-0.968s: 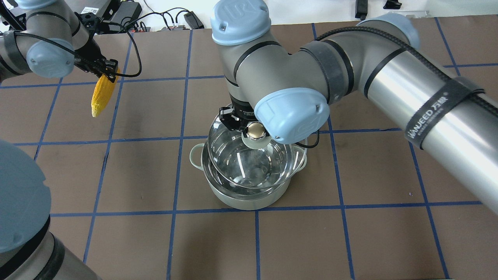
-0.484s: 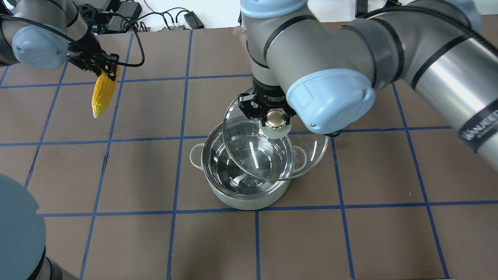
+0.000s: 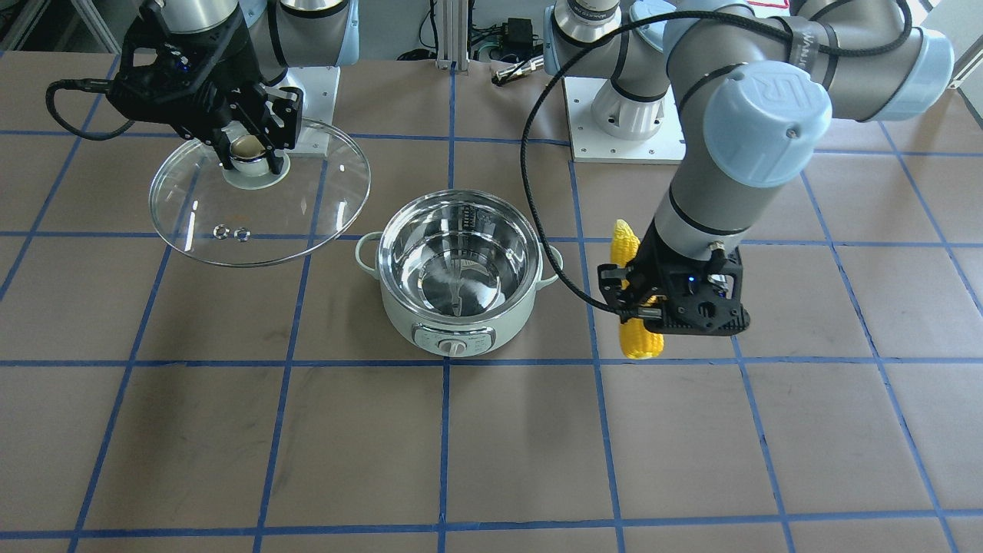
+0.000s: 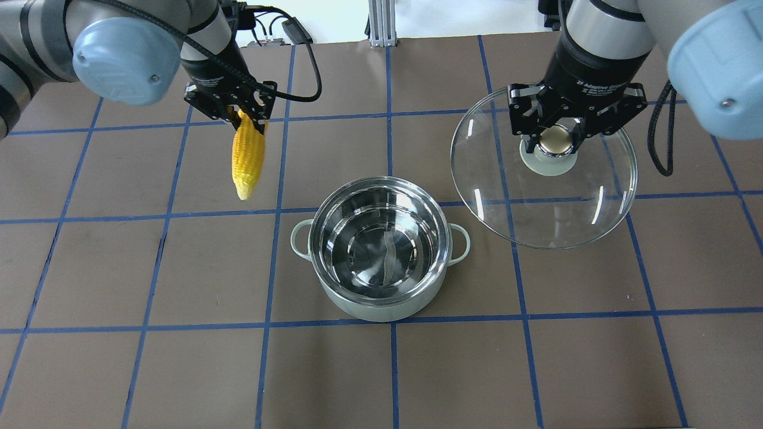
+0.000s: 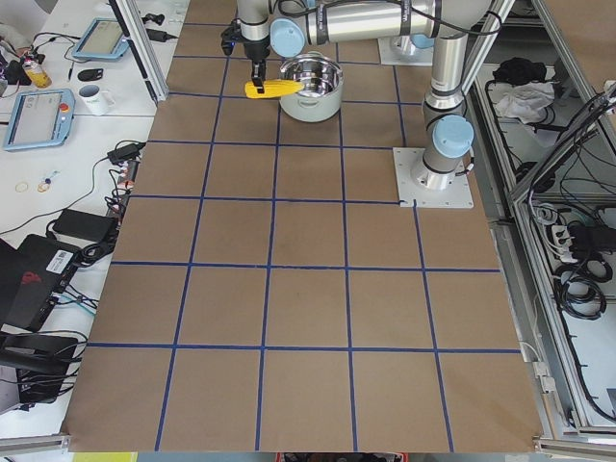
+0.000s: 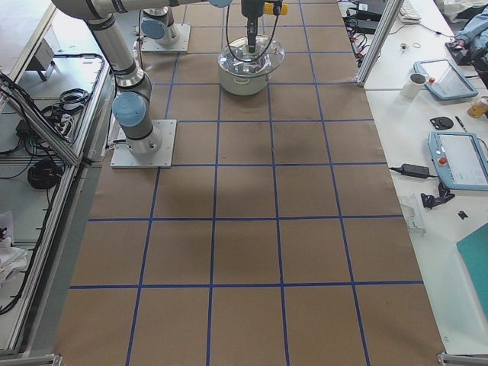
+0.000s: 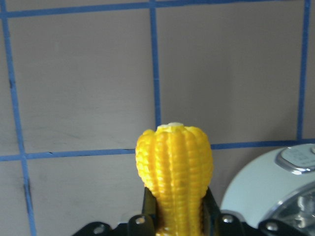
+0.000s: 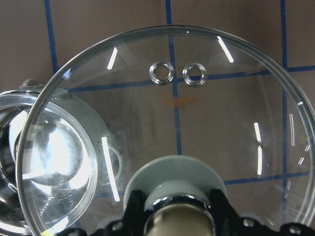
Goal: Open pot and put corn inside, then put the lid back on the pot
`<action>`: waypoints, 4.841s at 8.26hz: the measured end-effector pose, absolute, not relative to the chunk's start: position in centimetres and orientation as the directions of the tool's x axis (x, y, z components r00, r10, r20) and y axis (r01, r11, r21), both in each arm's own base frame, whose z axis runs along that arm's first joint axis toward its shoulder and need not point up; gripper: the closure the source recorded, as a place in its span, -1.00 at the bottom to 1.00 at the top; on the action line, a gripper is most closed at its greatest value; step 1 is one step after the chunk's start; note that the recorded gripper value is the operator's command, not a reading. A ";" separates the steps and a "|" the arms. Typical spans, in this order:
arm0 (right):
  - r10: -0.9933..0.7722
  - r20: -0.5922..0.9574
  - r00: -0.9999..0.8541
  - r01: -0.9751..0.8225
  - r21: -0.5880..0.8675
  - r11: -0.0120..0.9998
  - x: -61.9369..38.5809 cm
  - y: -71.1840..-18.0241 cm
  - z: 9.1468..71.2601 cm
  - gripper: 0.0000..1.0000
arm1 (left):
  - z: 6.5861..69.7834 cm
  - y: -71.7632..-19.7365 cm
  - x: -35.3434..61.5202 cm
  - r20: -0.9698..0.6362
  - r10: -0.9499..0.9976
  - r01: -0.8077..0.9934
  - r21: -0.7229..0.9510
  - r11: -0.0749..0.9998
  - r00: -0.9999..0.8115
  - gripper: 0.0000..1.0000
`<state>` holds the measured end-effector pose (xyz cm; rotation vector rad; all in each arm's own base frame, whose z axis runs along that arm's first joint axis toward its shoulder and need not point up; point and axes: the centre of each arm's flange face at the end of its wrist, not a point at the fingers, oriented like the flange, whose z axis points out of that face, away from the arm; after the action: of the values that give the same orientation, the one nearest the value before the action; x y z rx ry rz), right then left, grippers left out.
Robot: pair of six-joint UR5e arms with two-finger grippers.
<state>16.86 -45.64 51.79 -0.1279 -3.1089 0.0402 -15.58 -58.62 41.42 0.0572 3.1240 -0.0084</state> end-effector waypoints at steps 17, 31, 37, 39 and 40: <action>0.050 0.039 -0.998 0.053 0.076 0.996 15.9 -44.6 51.1 0.26 | 32.8 -47.2 -35.0 0.079 0.286 0.292 0.082 0.953 -0.955 -0.99; -0.001 0.047 -0.999 0.003 0.070 0.998 22.8 -45.9 47.9 0.30 | 44.9 -57.3 -16.6 -0.077 0.065 0.063 0.027 0.998 -0.995 -1.00; 0.026 0.030 -0.999 0.028 0.054 0.998 36.5 -46.5 38.6 0.35 | 46.7 -57.5 -11.6 -0.095 0.007 0.007 -0.003 1.000 -0.995 -1.00; 0.024 0.031 -0.999 0.027 0.069 0.997 37.5 -46.0 37.4 0.37 | 47.4 -56.4 -12.2 -0.045 -0.004 -0.003 -0.016 1.000 -0.999 -1.00; 0.021 0.033 -0.999 0.023 0.076 0.997 37.8 -45.7 37.0 0.37 | 47.6 -55.9 -12.6 -0.017 -0.004 -0.004 -0.017 1.000 -1.000 -1.00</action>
<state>37.76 -45.74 37.04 -0.0342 -3.1074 -0.1182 -12.57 -55.93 47.55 -0.0058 3.1247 -0.0261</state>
